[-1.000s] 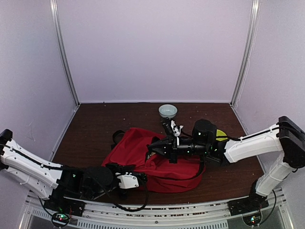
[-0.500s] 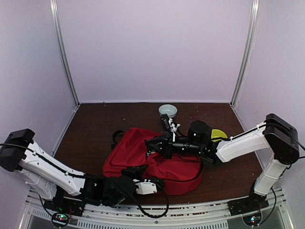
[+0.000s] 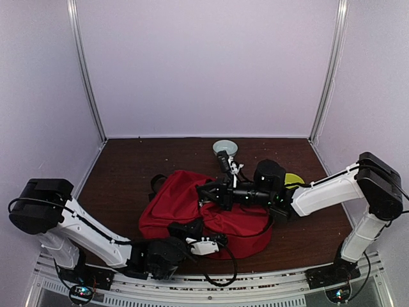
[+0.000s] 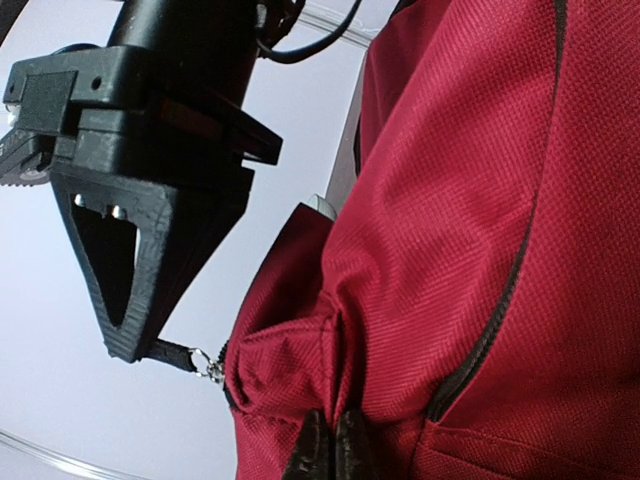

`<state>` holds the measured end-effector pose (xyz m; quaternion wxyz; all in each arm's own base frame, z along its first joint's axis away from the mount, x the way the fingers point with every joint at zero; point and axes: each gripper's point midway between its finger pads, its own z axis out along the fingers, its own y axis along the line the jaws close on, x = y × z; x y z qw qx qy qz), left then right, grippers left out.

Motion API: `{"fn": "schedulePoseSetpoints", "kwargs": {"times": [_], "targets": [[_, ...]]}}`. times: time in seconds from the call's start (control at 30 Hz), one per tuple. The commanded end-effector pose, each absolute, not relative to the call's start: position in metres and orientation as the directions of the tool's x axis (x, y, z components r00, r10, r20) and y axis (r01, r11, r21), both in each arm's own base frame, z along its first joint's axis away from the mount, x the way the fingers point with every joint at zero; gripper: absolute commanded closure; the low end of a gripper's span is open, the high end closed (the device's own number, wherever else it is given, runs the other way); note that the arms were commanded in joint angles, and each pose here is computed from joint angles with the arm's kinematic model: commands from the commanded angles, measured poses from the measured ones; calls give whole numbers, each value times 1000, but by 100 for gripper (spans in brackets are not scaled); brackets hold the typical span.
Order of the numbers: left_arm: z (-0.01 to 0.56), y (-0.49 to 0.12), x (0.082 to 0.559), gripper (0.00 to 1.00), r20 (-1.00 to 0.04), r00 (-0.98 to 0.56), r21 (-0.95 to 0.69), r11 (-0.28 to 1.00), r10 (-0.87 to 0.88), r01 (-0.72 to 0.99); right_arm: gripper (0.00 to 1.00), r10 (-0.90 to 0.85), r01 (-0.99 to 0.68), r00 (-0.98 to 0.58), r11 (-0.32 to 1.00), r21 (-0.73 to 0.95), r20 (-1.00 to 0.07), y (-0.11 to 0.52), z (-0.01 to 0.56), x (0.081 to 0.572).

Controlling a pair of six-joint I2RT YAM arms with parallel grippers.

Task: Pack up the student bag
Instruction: Hold the lower front pocket of the student bag, then zip the lower front pocket of the student bag.

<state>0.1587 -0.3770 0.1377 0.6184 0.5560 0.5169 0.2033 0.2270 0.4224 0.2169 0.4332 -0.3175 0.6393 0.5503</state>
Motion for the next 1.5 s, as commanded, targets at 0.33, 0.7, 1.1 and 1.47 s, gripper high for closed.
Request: {"fn": "schedulePoseSetpoints", "kwargs": {"times": [0.33,0.7,1.1,1.47], "targets": [[143,-384,118,100,-536,344,805,345,771,482,100,202,-855,-340,341,392,-918,387,264,328],[137,-383,95,100,-560,336,758,305,757,576,100,187,-792,-321,484,372,-928,367,247,407],[152,-379,80,100,-627,311,702,347,714,622,100,219,-637,-440,607,475,-871,343,215,463],[246,-370,145,16,-944,22,256,689,329,678,100,164,-788,-329,495,366,-930,373,269,395]]}}
